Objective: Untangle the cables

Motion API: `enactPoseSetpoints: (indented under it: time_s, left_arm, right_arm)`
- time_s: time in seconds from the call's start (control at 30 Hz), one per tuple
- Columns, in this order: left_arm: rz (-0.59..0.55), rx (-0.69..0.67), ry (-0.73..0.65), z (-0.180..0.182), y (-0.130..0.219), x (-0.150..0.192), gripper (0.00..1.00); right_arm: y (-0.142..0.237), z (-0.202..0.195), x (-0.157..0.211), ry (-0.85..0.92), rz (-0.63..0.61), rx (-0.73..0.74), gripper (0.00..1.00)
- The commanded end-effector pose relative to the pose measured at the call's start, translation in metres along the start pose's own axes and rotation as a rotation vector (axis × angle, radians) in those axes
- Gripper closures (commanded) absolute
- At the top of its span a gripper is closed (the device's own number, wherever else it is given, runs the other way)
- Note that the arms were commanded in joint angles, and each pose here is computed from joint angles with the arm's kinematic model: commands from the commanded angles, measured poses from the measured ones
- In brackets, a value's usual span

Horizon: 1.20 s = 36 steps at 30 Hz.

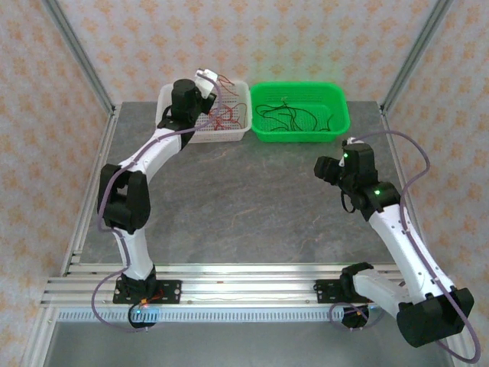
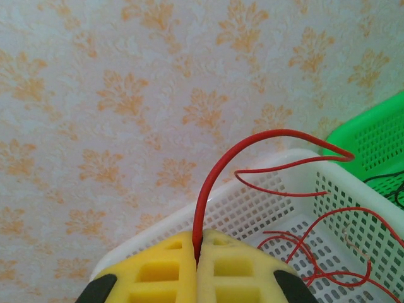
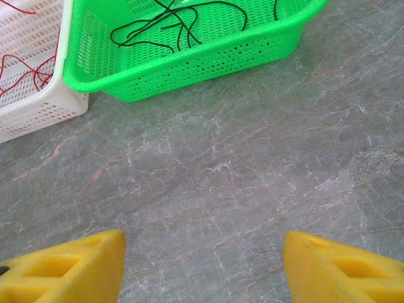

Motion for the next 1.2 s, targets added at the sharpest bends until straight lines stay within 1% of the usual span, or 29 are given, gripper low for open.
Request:
enactPoseSetpoints:
  time_s: [0.0, 0.17, 0.27, 0.53, 0.63, 0.73, 0.83, 0.93, 0.97, 1.0, 1.03, 1.1, 1.17]
  left_arm:
    - [-0.057, -0.020, 0.054, 0.003, -0.009, 0.008, 1.00]
    - [0.005, -0.038, 0.065, -0.001, -0.018, 0.050, 1.00]
    - [0.043, -0.039, 0.065, -0.004, -0.021, 0.069, 1.00]
    - [0.097, -0.052, 0.080, -0.004, -0.019, 0.096, 0.99]
    - [0.104, -0.051, 0.093, -0.004, -0.020, 0.097, 0.84]
    - [0.086, -0.034, 0.116, -0.005, -0.018, 0.091, 0.69]
    - [0.059, -0.003, 0.146, -0.006, -0.014, 0.079, 0.59]
    - [0.038, 0.048, 0.183, -0.007, -0.007, 0.064, 0.52]
    - [0.046, 0.090, 0.193, -0.011, -0.004, 0.060, 0.49]
    - [0.070, 0.141, 0.194, -0.016, -0.001, 0.056, 0.48]
    - [0.103, 0.201, 0.202, -0.022, 0.001, 0.052, 0.48]
    - [0.211, 0.321, 0.220, -0.036, 0.009, 0.054, 0.49]
    - [0.307, 0.407, 0.259, -0.046, 0.021, 0.058, 0.52]
  right_arm:
    - [-0.002, -0.006, 0.004, -0.015, 0.010, 0.034, 0.34]
    - [-0.006, -0.007, 0.007, -0.016, 0.024, 0.039, 0.34]
    - [-0.006, -0.007, 0.007, -0.018, 0.024, 0.038, 0.34]
    - [-0.006, -0.008, 0.010, -0.022, 0.032, 0.035, 0.34]
    - [-0.005, -0.009, 0.012, -0.025, 0.033, 0.036, 0.34]
    - [-0.007, -0.011, 0.016, -0.027, 0.041, 0.041, 0.34]
    - [-0.008, -0.012, 0.019, -0.028, 0.046, 0.047, 0.34]
    - [-0.010, -0.014, 0.020, -0.030, 0.048, 0.052, 0.34]
    - [-0.011, -0.014, 0.021, -0.029, 0.051, 0.055, 0.34]
    - [-0.012, -0.014, 0.022, -0.028, 0.054, 0.057, 0.34]
    - [-0.014, -0.015, 0.023, -0.027, 0.060, 0.062, 0.33]
    - [-0.017, -0.016, 0.025, -0.019, 0.074, 0.072, 0.33]
    - [-0.020, -0.017, 0.027, -0.009, 0.091, 0.082, 0.33]
Point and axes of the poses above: each hand's point on the last joint's axis, 136 mm out from that joint toward the fingers, its own y axis back along the fingers, its own z axis along the line the jaws close on, x = y × z, the point moved 2 cm from there along y, back along the fingers, and after that the axes turned 2 degrees about -y, right-handed, at the moved point
